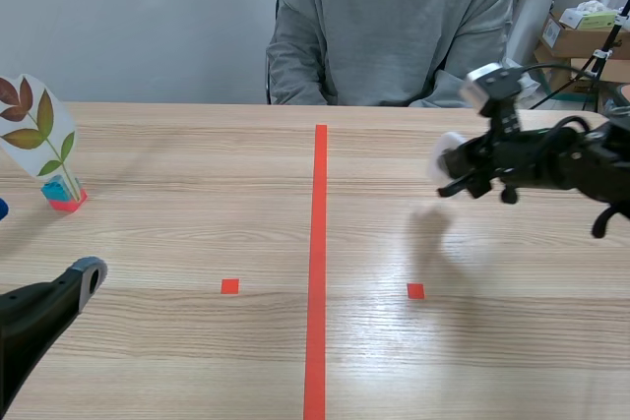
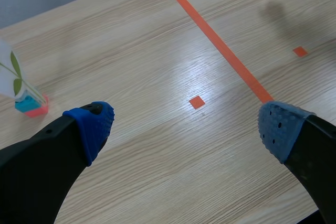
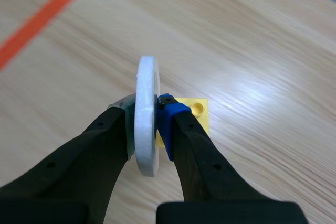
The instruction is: Do the leaf sorting experiment
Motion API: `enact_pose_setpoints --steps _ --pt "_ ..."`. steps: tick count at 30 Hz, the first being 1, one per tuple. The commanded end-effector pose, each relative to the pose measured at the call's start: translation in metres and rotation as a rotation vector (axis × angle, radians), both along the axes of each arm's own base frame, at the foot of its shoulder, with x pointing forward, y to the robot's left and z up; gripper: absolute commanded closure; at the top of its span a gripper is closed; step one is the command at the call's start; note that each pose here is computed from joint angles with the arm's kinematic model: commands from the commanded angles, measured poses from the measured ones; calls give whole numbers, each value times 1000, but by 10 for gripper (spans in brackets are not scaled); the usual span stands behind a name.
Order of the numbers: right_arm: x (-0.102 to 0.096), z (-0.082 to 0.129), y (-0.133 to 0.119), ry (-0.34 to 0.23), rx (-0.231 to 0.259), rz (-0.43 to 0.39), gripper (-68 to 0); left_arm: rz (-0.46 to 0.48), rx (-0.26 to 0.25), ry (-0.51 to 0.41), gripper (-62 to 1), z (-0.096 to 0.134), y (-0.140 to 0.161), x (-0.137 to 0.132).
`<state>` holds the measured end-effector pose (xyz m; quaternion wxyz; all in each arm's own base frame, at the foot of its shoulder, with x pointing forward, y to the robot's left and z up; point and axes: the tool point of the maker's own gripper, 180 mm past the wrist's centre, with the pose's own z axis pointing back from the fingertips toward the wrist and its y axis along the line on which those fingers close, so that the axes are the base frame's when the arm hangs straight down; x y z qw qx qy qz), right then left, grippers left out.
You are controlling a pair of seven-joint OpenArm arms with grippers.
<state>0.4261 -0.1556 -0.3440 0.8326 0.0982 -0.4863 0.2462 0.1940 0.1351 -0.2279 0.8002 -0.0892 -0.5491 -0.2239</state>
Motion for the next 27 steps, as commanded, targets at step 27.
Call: enact_pose_setpoints --steps 27 --pt "26 -18 -81 -19 -74 -488 -40 7 -25 -18 -587 5 -2 2"
